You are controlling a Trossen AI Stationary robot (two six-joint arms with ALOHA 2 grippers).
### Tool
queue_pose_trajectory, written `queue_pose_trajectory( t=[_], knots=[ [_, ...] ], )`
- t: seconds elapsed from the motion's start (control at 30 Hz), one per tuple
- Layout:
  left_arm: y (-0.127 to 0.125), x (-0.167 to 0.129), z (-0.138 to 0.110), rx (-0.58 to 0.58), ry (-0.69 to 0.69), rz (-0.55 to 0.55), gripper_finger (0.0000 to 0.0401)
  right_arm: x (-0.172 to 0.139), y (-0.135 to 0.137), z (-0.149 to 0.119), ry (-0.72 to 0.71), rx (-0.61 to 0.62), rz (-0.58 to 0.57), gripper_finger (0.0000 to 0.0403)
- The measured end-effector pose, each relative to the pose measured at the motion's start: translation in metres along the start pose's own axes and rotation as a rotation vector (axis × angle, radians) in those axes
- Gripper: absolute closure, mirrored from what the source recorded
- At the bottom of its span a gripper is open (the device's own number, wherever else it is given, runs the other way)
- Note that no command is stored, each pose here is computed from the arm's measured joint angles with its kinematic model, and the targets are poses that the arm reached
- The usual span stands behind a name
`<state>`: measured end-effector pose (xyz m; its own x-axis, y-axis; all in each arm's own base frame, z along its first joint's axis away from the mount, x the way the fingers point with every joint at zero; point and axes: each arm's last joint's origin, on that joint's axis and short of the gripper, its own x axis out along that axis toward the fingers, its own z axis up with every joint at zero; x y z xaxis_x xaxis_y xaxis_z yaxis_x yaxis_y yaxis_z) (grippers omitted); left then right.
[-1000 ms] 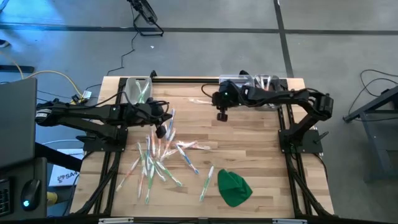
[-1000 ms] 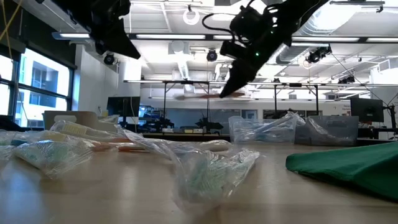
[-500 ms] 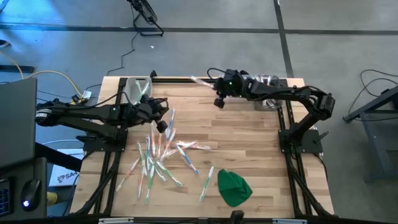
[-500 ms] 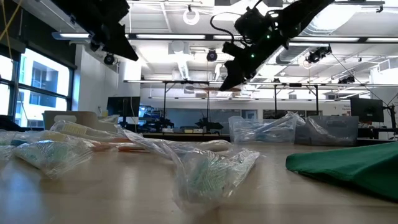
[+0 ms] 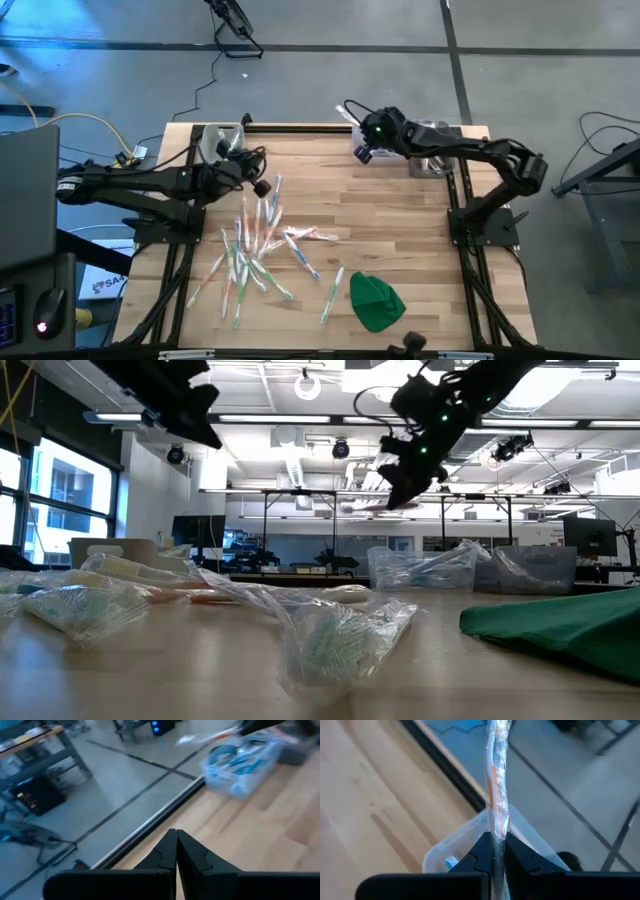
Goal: Pick & Place Toothbrushes
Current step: Put the orange toothbrush into the black bin
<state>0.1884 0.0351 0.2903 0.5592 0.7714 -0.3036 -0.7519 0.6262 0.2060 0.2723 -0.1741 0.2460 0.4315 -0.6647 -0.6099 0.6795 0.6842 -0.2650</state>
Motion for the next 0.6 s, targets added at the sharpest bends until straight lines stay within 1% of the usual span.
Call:
queue_pose_trajectory(
  t=[0.17,0.27,0.37,0.5,0.6],
  knots=[
    [0.017,0.02,-0.002,-0.003,0.058,0.056,0.0401,-0.024,-0.014,-0.021,-0.039,0.118,-0.052,0.0386],
    [0.027,0.035,-0.002,-0.044,0.072,0.081,0.0401,-0.037,-0.021,-0.038,-0.082,0.21,-0.107,0.0386],
    [0.036,0.049,0.0,-0.074,0.068,0.103,0.0401,-0.048,-0.025,-0.055,-0.107,0.305,-0.185,0.0386],
    [0.045,0.062,0.001,-0.073,0.06,0.126,0.0401,-0.056,-0.022,-0.078,-0.13,0.42,-0.328,0.0386],
    [0.05,0.07,0.001,-0.075,0.053,0.136,0.0401,-0.059,-0.018,-0.093,-0.145,0.485,-0.386,0.0386]
  ],
)
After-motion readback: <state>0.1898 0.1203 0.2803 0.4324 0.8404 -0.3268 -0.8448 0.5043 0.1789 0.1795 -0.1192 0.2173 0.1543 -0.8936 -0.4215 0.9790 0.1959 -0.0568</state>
